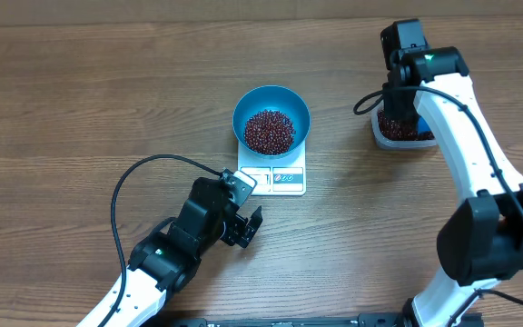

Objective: Scoop item into bowl and weigh 150g on scale
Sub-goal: 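Carry the blue scoop right over the clear bean tub, then lower the blue scoop into the red beans in the tub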

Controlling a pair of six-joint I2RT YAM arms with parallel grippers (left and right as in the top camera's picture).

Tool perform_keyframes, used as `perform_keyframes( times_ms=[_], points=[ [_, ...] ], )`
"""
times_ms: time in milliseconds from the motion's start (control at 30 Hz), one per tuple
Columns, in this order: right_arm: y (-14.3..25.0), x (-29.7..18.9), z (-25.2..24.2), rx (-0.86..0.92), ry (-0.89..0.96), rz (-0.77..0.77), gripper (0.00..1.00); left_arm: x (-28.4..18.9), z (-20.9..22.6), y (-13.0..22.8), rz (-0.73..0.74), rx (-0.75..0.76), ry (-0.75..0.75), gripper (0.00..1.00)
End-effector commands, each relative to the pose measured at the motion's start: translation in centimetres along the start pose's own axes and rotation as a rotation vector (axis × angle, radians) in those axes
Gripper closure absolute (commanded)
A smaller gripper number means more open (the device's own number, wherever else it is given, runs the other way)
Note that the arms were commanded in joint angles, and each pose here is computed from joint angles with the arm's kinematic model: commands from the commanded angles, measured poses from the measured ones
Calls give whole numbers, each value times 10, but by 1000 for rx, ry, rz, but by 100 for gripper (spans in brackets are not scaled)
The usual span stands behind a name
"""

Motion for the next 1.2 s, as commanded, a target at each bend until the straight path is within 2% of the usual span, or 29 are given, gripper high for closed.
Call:
perform_keyframes(
  times_ms=[0,567,1167],
  points=[
    [1,13,5,-25,20,30,96,-2,-1,-1,-12,12,12,1],
    [-8,17,-8,-32,117,3,96,-2,-1,-1,-12,12,12,1],
    [14,50,20,-87,42,135,96,-2,-1,-1,-12,12,12,0]
  ],
)
Point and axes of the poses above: each gripper's point midway between its finger pads, its own x axis out along the fingers, its own z axis along the line the jaws close on, y = z × x, the point moved 1 cm from there along -x, back along the fingers, and after that the axes turned 6 degrees about -x, right-handed, at the moved point
